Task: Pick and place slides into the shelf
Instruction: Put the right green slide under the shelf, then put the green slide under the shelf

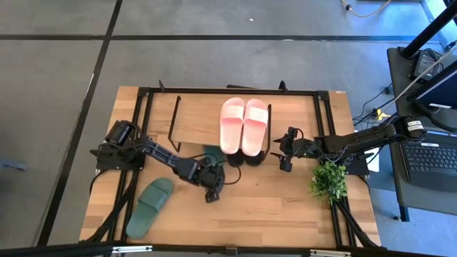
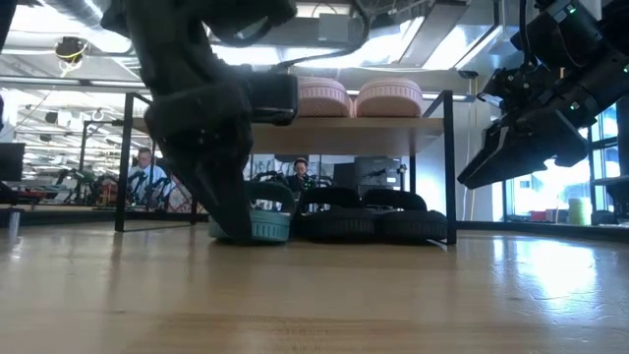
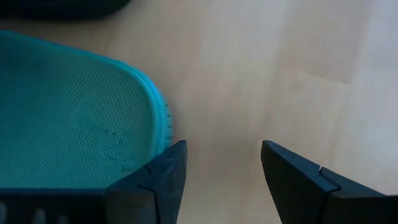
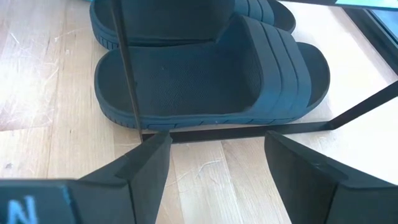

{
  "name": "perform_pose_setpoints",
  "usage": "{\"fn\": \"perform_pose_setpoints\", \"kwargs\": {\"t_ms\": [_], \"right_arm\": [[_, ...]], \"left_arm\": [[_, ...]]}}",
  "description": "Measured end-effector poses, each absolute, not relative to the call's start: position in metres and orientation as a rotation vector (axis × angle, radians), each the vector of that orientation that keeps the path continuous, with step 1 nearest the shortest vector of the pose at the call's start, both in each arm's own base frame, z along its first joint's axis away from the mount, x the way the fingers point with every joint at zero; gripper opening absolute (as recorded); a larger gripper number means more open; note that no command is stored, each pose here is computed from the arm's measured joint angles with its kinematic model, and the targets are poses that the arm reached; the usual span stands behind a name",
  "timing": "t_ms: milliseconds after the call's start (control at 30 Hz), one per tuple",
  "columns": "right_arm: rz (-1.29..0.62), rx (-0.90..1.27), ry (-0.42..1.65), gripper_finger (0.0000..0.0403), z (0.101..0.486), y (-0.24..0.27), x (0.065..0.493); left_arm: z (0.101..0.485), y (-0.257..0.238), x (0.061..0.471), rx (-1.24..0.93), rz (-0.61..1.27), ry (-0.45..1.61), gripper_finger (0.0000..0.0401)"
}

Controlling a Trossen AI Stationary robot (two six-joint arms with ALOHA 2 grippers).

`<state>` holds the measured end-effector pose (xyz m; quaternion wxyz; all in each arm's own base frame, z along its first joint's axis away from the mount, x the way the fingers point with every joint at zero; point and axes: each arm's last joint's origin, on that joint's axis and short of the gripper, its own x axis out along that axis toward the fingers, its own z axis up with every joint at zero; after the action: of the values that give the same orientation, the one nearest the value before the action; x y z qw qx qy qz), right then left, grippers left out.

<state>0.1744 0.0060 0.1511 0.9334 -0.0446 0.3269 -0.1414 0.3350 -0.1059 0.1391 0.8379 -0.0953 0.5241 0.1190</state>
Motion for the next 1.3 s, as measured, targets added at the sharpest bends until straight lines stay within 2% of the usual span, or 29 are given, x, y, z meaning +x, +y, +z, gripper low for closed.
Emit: {"fn": "perform_pose_setpoints", "kwargs": {"t_ms": [567,833,1100,1300], "right_arm": [[-0.289,-0.094,0.669,0.0259,0.151,0.006,0.174],[-0.289,-0.095,0.671,0.0259,0.151,0.006,0.174],[-0.290,-0.096,0.686,0.0259,0.150,0.006,0.173],[-0.290,-0.098,0.690,0.0259,0.149,0.006,0.173]], "left_arm": [[0.138,-0.074,0.341,-0.118,0.317,1.123,0.0197],[0.139,-0.075,0.338,-0.093,0.297,1.150,0.0197],[0.181,-0.095,0.312,-0.073,0.235,1.133,0.0197],[0.223,-0.127,0.273,0.121,0.065,1.081,0.0197]]}}
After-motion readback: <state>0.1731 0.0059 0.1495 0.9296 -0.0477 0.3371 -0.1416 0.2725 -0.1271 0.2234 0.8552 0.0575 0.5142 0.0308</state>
